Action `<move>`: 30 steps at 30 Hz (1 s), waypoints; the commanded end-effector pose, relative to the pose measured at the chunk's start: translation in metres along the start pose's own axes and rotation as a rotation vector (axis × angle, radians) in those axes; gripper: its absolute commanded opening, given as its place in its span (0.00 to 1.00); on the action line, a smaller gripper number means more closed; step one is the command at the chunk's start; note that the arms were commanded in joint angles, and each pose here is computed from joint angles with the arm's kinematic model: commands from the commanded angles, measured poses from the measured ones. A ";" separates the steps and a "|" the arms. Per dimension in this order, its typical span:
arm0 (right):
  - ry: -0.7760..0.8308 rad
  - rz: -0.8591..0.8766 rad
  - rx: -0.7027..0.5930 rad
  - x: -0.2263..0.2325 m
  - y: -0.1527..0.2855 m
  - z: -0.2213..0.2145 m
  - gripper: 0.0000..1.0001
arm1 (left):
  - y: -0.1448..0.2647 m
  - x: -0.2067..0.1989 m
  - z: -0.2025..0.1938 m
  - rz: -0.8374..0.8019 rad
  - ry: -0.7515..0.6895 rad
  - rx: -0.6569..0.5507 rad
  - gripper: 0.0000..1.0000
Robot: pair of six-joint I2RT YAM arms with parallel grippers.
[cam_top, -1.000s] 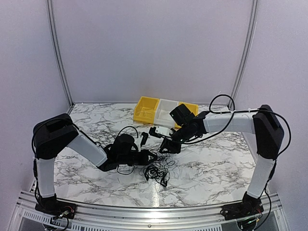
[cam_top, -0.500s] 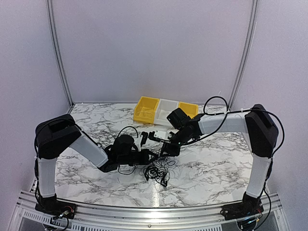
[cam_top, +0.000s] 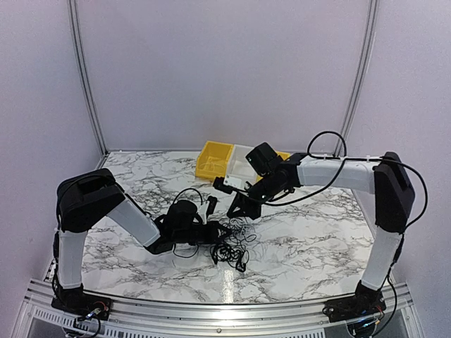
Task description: Untangle the cables
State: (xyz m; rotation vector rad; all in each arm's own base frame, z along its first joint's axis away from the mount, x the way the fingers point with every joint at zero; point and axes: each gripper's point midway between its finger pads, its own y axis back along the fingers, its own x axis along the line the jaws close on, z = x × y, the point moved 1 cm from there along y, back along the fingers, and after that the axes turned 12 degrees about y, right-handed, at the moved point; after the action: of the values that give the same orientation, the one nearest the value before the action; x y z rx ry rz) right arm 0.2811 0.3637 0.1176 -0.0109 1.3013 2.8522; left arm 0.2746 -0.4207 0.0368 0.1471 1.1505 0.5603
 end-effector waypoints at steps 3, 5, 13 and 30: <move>0.116 0.175 -0.312 0.044 0.081 0.098 0.00 | -0.001 0.008 -0.004 0.008 0.010 0.009 0.00; 0.136 0.130 -0.319 0.041 0.093 0.107 0.00 | 0.000 0.008 -0.004 0.009 0.015 0.008 0.00; 0.098 -0.210 -0.001 -0.022 0.044 0.030 0.24 | 0.015 -0.007 0.005 -0.050 0.009 -0.057 0.00; 0.098 -0.100 0.207 -0.020 -0.031 -0.026 0.31 | 0.026 -0.012 0.008 -0.081 0.005 -0.093 0.00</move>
State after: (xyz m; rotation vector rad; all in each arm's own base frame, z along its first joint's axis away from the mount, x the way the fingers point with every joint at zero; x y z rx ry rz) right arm 0.2972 0.3593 0.0799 -0.1732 1.5235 2.6754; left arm 0.2667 -0.4035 0.0475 0.0614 1.1439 0.5544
